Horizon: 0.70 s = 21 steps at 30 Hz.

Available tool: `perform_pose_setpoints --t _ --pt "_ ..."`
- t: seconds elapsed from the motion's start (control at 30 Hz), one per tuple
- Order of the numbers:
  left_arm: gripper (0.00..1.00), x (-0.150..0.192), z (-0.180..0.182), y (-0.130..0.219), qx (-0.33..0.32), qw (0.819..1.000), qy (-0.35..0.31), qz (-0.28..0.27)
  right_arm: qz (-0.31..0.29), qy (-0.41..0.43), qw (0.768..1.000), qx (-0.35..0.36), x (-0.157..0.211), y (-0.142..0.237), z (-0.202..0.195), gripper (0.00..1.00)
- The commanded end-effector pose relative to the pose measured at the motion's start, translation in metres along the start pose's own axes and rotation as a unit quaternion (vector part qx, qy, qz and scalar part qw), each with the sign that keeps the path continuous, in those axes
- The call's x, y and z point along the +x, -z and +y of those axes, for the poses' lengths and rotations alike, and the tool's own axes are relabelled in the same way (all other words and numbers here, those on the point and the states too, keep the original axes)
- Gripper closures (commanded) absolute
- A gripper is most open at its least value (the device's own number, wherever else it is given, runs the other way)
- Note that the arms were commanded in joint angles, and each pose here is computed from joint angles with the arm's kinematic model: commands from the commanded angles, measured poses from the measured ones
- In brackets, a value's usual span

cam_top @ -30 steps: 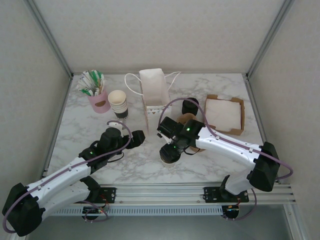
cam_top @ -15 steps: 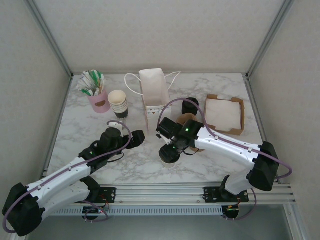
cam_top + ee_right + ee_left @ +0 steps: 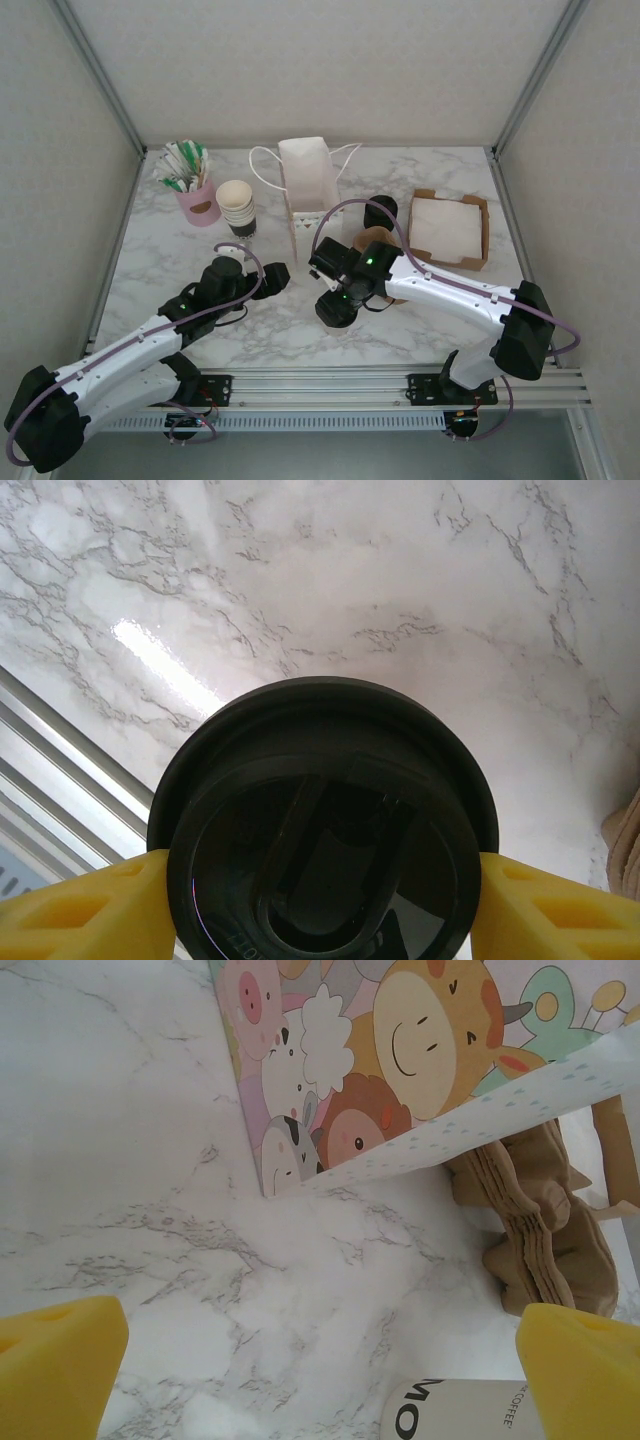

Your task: Pack the takeout coffee

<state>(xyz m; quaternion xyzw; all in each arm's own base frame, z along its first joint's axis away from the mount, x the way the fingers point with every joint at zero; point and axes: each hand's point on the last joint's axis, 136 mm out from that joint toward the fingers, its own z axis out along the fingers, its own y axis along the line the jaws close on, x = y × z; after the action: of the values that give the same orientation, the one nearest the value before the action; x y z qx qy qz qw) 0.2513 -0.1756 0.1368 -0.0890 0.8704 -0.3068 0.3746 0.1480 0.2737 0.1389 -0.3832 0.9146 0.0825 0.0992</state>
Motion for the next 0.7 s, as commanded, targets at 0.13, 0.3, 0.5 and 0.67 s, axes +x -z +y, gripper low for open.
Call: perform_pose_setpoints --t 0.13,0.3,0.5,0.67 --pt "0.0 -0.008 0.002 0.002 -0.001 1.0 0.005 -0.02 0.008 0.003 1.0 -0.01 0.0 -0.002 0.01 0.32" --pt "0.0 -0.007 0.002 0.002 -0.002 1.0 0.005 -0.019 0.011 0.005 1.0 -0.01 0.002 -0.003 0.011 0.32" --pt "0.0 -0.007 0.001 0.002 0.0 1.0 0.005 -0.019 0.017 0.006 1.0 -0.009 0.007 -0.005 0.011 0.32" --pt "0.0 -0.006 0.002 0.001 -0.001 1.0 0.005 -0.017 0.024 0.007 1.0 -0.012 0.011 -0.008 0.012 0.32"
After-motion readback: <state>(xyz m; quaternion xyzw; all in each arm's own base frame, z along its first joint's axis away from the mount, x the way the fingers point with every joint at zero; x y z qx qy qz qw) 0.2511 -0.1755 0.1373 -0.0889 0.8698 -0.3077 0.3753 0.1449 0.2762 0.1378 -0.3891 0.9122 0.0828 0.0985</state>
